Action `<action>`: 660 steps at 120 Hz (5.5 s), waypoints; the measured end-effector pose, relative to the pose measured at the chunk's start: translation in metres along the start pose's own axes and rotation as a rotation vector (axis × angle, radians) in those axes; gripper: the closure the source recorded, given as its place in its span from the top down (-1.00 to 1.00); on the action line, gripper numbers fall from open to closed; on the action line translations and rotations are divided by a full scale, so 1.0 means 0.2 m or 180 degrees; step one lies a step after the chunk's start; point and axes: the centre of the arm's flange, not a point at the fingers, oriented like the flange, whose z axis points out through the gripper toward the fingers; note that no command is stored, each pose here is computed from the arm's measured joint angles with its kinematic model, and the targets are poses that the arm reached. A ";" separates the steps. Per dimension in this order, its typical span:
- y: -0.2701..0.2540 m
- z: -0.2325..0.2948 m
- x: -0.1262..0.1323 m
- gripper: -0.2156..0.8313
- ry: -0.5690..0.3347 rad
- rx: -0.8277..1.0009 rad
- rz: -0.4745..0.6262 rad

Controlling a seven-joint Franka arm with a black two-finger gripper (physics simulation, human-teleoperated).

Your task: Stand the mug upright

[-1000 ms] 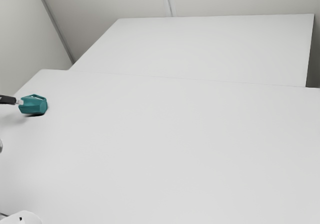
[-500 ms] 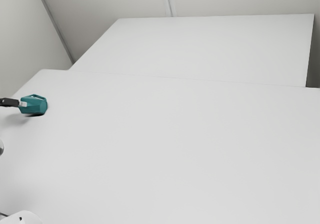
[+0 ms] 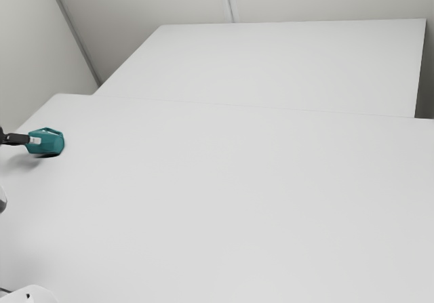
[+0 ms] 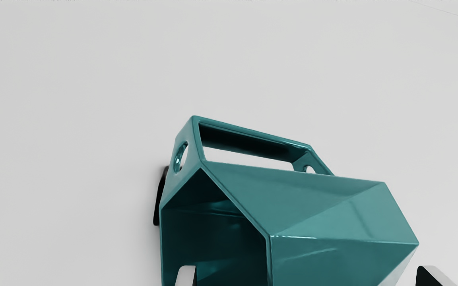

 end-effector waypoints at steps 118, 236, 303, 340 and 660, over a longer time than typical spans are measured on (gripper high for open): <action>0.00 0.08 -0.03 0.17 0.0149 -0.0208 -0.0072; 0.39 0.20 0.48 -0.88 0.0448 -0.0562 0.0348; 2.23 0.40 0.61 -0.90 -0.2238 0.0422 0.1539; 2.60 0.64 0.28 -0.90 -0.2364 0.1023 0.1776; 3.02 1.11 -0.24 -0.52 -0.2433 0.1121 0.1209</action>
